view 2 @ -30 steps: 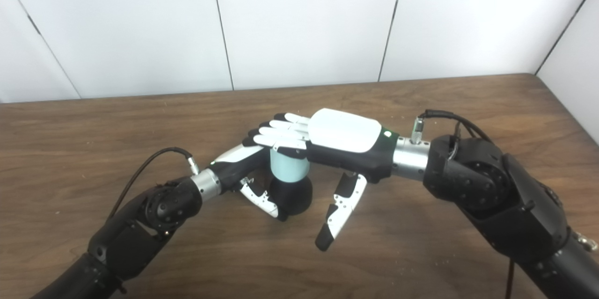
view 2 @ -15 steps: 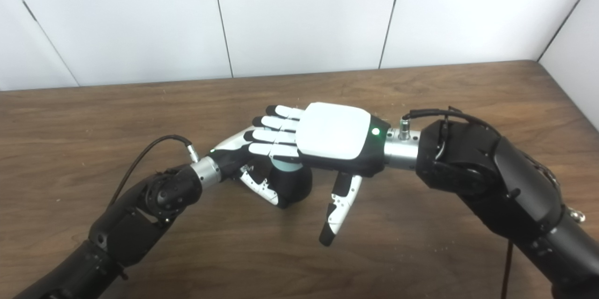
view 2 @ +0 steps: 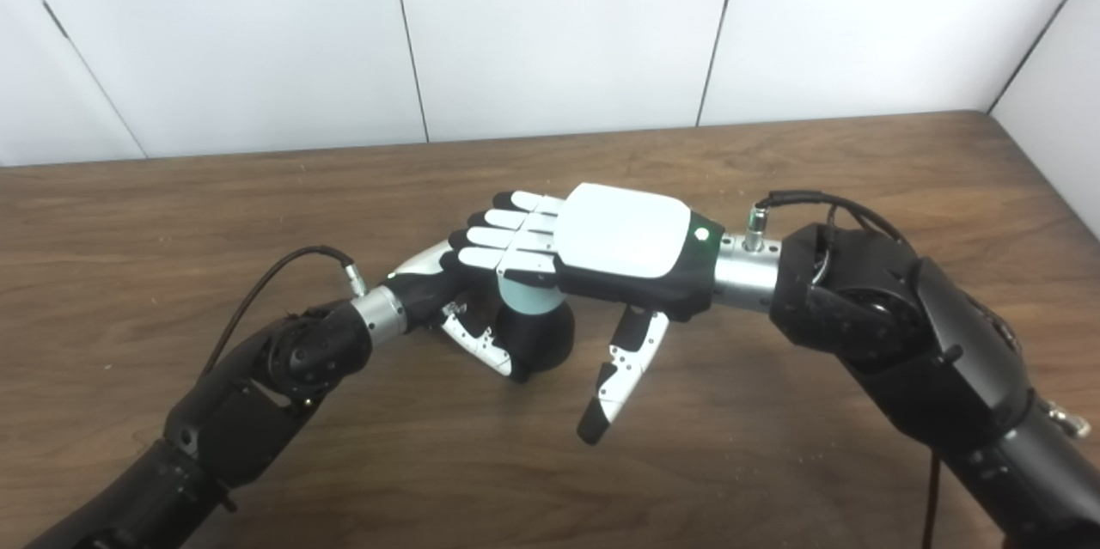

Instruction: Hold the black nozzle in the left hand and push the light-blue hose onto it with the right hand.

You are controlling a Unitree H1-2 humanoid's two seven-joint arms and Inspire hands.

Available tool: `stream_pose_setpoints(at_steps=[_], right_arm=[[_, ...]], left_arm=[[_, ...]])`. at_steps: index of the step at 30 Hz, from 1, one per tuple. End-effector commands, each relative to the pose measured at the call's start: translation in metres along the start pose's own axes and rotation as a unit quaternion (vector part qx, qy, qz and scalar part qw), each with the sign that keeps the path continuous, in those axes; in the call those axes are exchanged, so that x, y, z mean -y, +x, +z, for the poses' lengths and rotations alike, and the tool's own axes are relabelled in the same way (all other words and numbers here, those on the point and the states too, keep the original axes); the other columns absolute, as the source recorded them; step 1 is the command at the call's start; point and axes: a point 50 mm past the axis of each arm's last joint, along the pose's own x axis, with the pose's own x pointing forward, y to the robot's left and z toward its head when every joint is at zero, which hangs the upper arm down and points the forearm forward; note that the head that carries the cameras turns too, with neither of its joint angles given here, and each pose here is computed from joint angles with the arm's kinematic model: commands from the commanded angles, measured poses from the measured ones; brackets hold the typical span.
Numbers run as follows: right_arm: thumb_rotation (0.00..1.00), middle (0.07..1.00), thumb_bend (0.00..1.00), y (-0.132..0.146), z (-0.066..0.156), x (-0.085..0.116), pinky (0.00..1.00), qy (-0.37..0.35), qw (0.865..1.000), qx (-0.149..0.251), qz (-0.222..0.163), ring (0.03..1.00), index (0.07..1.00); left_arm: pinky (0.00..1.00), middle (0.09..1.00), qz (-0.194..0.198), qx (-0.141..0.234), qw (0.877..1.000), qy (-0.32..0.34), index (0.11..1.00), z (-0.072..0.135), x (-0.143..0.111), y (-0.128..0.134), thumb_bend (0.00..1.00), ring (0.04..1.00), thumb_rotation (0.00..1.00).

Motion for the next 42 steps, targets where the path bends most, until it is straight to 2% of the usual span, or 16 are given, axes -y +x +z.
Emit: stream_pose_setpoints(at_steps=[1,7,13,20,26,35,42], right_arm=[[0.72,1.0,0.74,0.003,0.004,0.031,1.0,-0.038,0.998,0.008,-0.054,1.0,0.969],[0.74,1.0,0.7,0.004,0.0,0.044,1.0,-0.057,0.995,-0.013,-0.081,1.0,0.982],[0.77,1.0,0.7,0.003,-0.002,0.057,1.0,-0.063,0.991,-0.035,-0.112,1.0,1.0],[0.78,1.0,0.7,0.002,-0.005,0.06,1.0,-0.067,0.989,-0.037,-0.13,1.0,1.0],[0.77,1.0,0.7,0.001,-0.005,0.048,1.0,-0.057,0.993,-0.027,-0.099,1.0,1.0],[0.75,1.0,0.72,-0.002,-0.007,0.025,1.0,-0.019,0.999,-0.024,0.014,1.0,0.982],[0.79,1.0,0.76,-0.007,-0.016,-0.002,1.0,0.011,0.999,-0.023,0.04,1.0,0.999]], left_arm=[[1.0,0.943,-0.112,-0.081,0.99,-0.024,0.48,-0.037,0.05,-0.015,0.52,1.0,0.06],[1.0,0.943,-0.111,-0.081,0.99,-0.022,0.48,-0.037,0.05,-0.015,0.52,1.0,0.06],[1.0,0.943,-0.11,-0.081,0.99,-0.021,0.48,-0.037,0.051,-0.014,0.52,1.0,0.06],[1.0,0.943,-0.111,-0.085,0.99,-0.023,0.48,-0.036,0.053,-0.013,0.52,1.0,0.06],[1.0,0.944,-0.11,-0.086,0.99,-0.025,0.48,-0.036,0.052,-0.014,0.52,1.0,0.06],[1.0,0.944,-0.108,-0.087,0.99,-0.026,0.48,-0.036,0.053,-0.014,0.52,1.0,0.06],[1.0,0.943,-0.109,-0.085,0.99,-0.022,0.48,-0.036,0.051,-0.016,0.52,1.0,0.06]])
